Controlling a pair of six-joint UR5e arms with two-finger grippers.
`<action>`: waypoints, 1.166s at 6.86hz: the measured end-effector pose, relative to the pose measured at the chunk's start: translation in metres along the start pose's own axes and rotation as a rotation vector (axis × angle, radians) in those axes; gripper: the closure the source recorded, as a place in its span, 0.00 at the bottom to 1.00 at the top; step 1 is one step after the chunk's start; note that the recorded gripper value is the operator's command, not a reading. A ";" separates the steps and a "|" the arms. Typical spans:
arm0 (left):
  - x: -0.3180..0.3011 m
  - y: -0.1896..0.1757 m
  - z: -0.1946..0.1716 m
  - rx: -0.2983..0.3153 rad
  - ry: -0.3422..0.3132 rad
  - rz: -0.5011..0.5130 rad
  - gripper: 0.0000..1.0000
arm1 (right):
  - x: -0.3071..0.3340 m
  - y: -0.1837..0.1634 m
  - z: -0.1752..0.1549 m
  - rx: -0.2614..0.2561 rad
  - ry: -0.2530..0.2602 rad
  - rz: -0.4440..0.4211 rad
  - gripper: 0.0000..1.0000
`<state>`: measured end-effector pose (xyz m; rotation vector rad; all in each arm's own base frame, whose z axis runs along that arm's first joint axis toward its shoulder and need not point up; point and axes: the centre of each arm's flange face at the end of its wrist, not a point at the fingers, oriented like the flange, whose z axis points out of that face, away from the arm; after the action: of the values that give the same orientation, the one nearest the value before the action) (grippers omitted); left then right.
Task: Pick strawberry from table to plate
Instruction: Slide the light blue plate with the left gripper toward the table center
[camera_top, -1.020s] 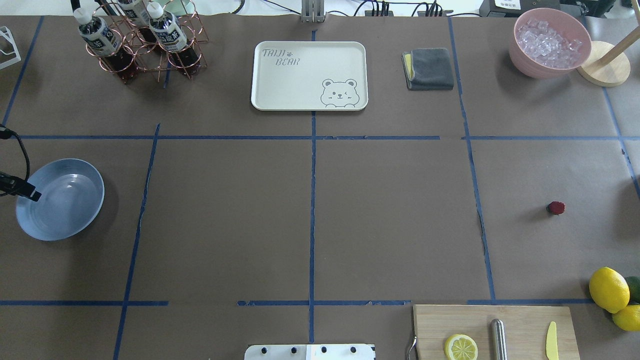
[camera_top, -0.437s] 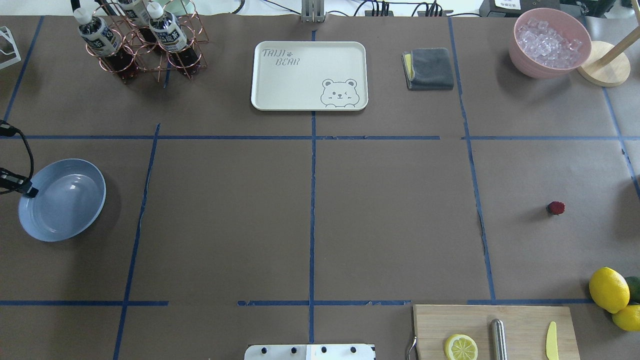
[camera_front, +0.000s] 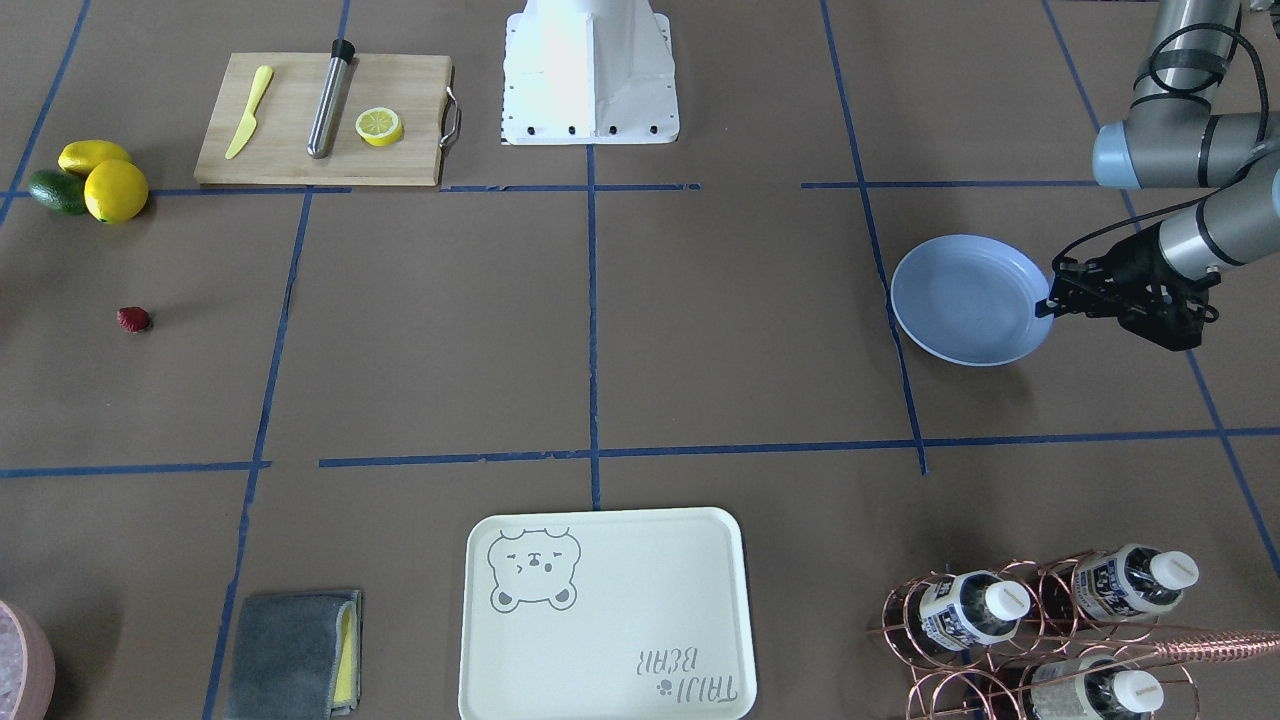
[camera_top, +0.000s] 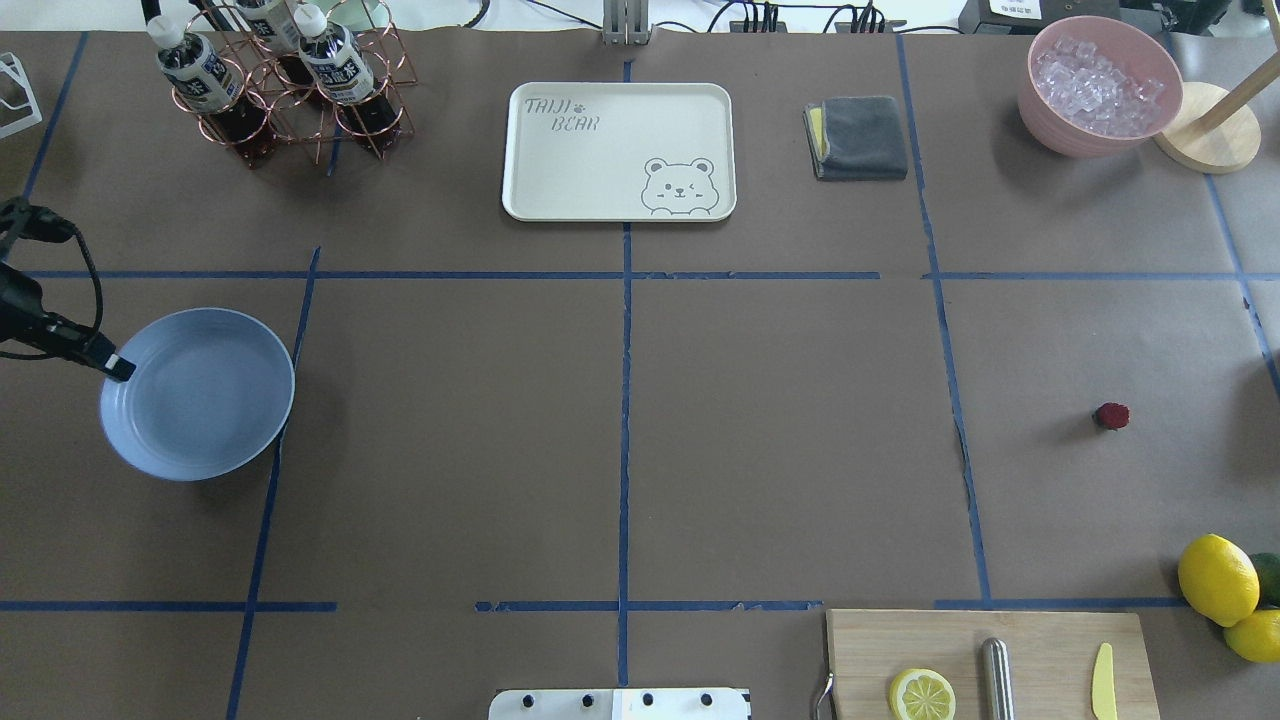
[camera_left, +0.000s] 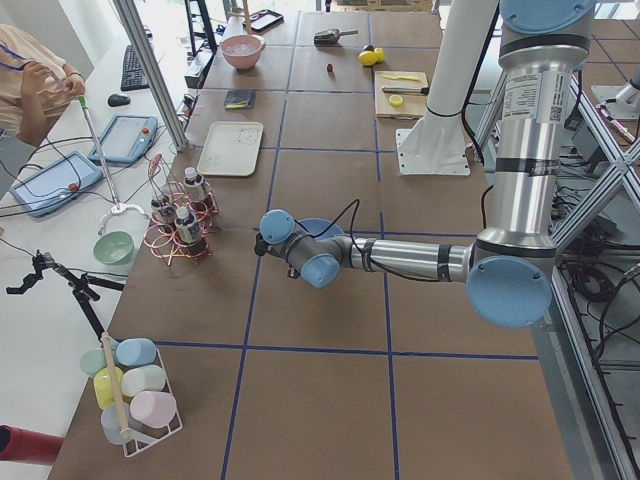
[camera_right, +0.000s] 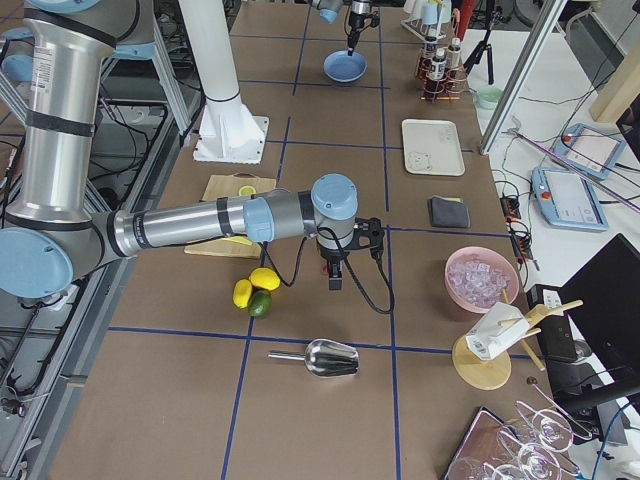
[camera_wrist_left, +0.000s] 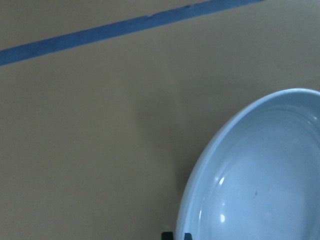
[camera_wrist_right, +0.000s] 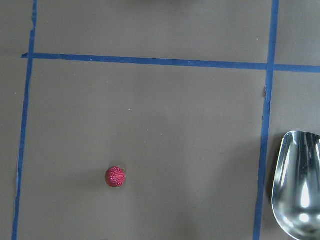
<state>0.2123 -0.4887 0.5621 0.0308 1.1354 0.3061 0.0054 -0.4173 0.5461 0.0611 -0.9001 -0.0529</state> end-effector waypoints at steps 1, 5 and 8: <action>0.041 -0.021 -0.014 0.019 0.051 -0.049 1.00 | -0.001 0.000 0.001 -0.004 -0.018 0.002 0.00; 0.264 -0.091 0.050 0.010 0.142 -0.212 1.00 | -0.001 0.000 0.002 -0.008 -0.029 0.005 0.00; 0.347 -0.091 0.133 0.054 0.095 -0.249 1.00 | -0.001 0.001 0.002 -0.008 -0.029 0.005 0.00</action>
<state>0.4849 -0.4693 0.2948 -0.0779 1.2271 0.0551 0.0036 -0.4168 0.5467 0.0504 -0.9292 -0.0531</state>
